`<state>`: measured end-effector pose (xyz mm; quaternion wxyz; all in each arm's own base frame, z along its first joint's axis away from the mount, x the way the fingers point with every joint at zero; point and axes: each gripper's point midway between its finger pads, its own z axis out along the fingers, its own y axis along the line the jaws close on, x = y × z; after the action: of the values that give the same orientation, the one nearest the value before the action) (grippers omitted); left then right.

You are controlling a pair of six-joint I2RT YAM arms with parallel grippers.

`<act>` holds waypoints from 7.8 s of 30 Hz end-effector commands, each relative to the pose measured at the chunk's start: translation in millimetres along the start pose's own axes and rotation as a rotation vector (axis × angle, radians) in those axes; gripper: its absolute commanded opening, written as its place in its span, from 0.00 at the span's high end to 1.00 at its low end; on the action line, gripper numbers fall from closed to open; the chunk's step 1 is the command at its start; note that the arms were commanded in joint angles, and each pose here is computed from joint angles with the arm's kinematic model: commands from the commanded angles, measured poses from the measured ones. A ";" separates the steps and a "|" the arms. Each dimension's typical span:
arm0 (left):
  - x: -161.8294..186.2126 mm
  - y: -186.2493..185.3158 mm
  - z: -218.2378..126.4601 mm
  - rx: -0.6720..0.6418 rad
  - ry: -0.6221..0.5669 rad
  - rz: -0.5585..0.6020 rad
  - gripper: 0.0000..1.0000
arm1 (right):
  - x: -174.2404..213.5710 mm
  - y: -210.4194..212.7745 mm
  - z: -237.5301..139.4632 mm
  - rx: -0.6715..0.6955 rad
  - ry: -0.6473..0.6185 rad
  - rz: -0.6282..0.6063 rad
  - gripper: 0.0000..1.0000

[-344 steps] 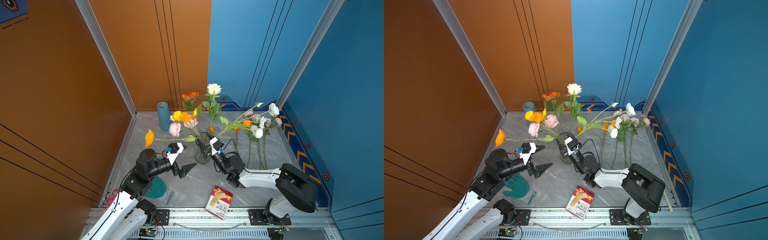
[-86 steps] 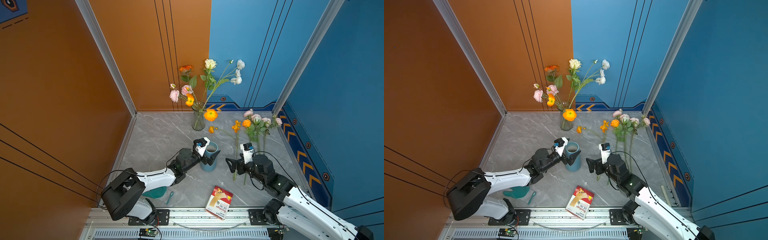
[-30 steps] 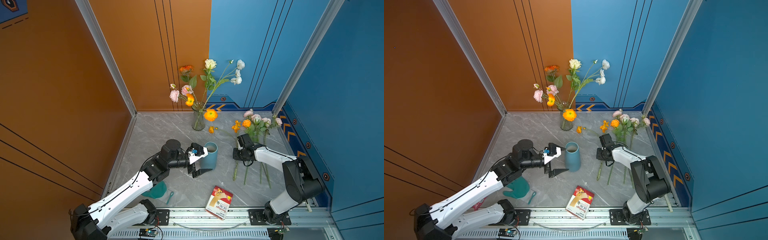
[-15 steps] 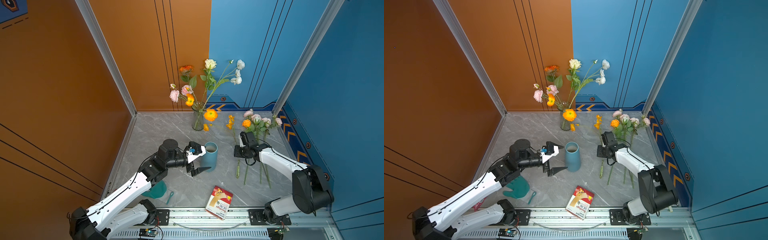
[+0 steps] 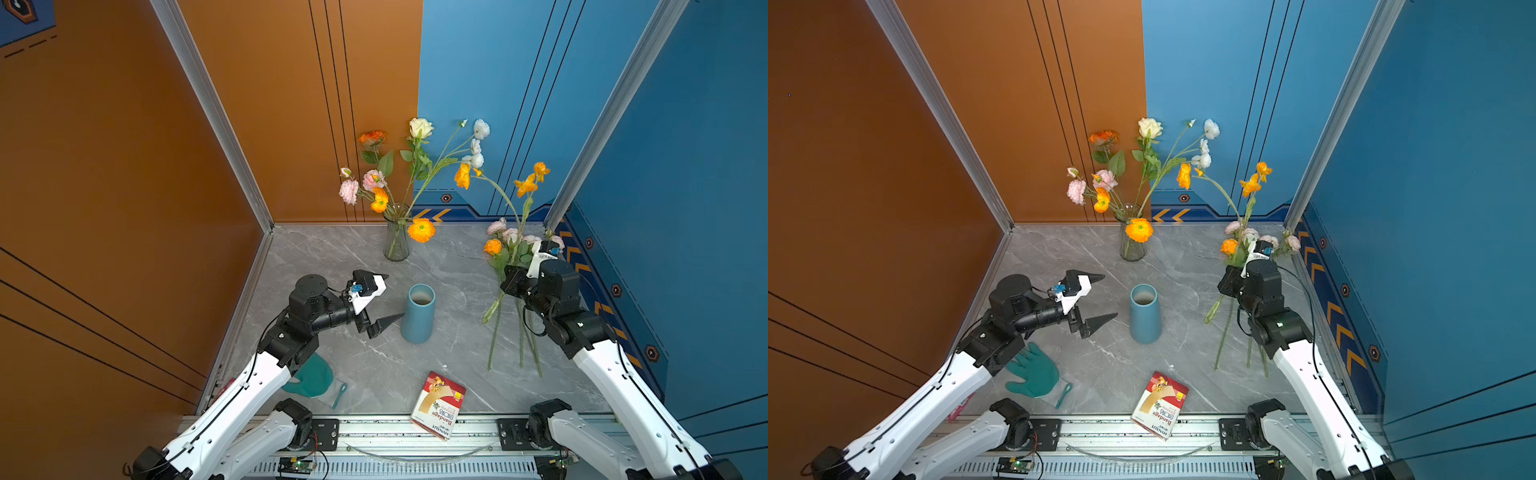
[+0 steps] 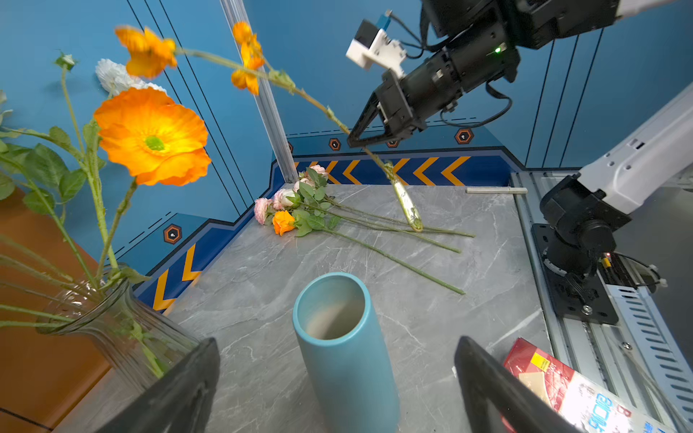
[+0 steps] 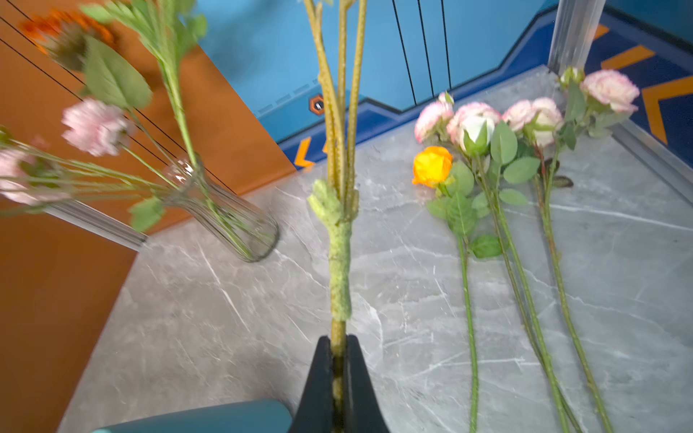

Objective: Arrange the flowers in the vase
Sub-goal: 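Lift the yellow poppies upright and carry them over the teal vase, then lower the poppy stems into the teal vase and open the right gripper, then move the right gripper to the loose roses and grasp an orange rose stem, then lift the orange rose upright and carry it over the teal vase, then lower the orange rose stem into the teal vase with the right gripper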

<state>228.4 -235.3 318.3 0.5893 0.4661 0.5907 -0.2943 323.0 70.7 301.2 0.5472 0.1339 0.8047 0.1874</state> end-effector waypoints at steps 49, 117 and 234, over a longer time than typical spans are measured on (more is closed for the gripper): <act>-1.1 -12.7 7.7 0.168 -0.033 -0.112 0.02 | 102.0 195.9 8.5 -0.513 -0.314 -0.544 1.00; 22.3 -65.9 42.2 0.273 0.030 -0.040 0.02 | 142.2 -142.5 94.6 0.458 0.489 -0.034 0.39; -2.0 -35.0 8.9 0.179 -0.053 0.004 0.02 | 8.7 195.5 17.8 -0.518 -0.364 -0.180 1.00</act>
<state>202.1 -257.4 312.5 0.5610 0.5062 0.5523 -0.3521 350.7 239.4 365.2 0.6926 -0.0239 0.6610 0.2876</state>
